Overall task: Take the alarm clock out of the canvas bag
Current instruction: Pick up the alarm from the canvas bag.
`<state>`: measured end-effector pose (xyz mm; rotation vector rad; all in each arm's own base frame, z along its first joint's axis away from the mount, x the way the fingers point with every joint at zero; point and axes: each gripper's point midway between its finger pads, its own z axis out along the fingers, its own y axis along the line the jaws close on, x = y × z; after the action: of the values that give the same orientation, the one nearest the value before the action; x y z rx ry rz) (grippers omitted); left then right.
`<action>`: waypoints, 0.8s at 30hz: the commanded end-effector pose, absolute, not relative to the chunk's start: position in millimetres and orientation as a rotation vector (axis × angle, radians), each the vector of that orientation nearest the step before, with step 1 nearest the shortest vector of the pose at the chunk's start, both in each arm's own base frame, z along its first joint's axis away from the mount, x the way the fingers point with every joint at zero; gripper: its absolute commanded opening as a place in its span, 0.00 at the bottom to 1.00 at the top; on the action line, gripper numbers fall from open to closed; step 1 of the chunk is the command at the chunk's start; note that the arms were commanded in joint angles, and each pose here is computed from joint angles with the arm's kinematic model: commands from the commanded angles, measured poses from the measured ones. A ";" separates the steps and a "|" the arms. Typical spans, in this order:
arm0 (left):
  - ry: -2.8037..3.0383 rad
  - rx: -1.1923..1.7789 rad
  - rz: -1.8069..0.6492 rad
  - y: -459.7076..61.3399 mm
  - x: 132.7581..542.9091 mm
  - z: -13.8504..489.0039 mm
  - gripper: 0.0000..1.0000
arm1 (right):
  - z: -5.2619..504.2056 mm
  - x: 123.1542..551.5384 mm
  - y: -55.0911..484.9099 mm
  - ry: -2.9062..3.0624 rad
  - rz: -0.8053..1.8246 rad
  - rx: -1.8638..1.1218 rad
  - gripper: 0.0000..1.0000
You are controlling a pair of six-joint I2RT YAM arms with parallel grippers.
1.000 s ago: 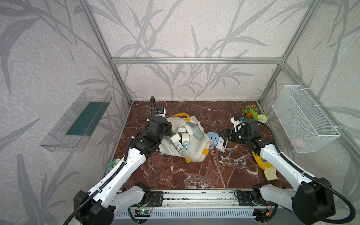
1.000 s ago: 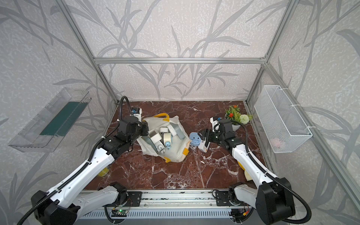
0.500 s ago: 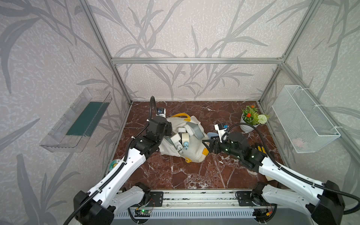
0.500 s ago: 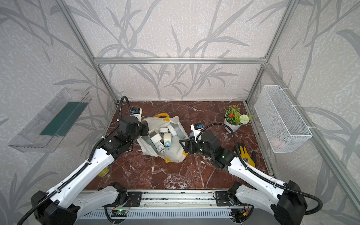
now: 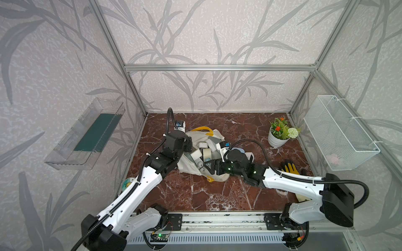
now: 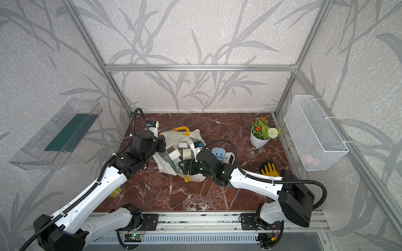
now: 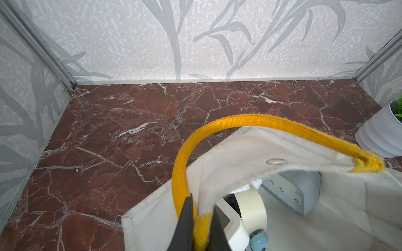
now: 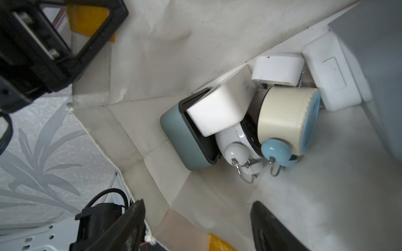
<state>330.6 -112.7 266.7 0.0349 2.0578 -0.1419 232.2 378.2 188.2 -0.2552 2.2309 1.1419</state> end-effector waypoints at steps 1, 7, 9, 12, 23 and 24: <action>1.975 0.018 -0.176 -112.5 328.9 289.5 0.00 | 189.8 240.2 393.3 2.256 1.201 -0.155 0.77; 1.957 0.047 -0.192 -115.7 326.0 290.1 0.00 | 173.9 257.1 414.1 2.280 1.224 -0.062 0.79; 1.954 0.053 -0.199 -116.7 325.0 291.0 0.00 | 170.9 262.6 420.8 2.266 1.254 -0.031 0.80; 1.953 0.065 -0.205 -117.9 323.1 290.7 0.00 | 169.0 272.8 427.6 2.260 1.301 0.026 0.82; 1.960 0.089 -0.189 -118.3 320.8 287.4 0.00 | 152.5 300.4 436.5 2.272 1.368 0.230 0.84; 1.960 0.090 -0.190 -118.6 320.8 287.2 0.00 | 150.7 301.9 436.9 2.275 1.375 0.247 0.84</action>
<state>321.2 -118.3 266.5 0.0993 2.0372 -0.1668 293.4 431.4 145.5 0.1695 2.2993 1.3182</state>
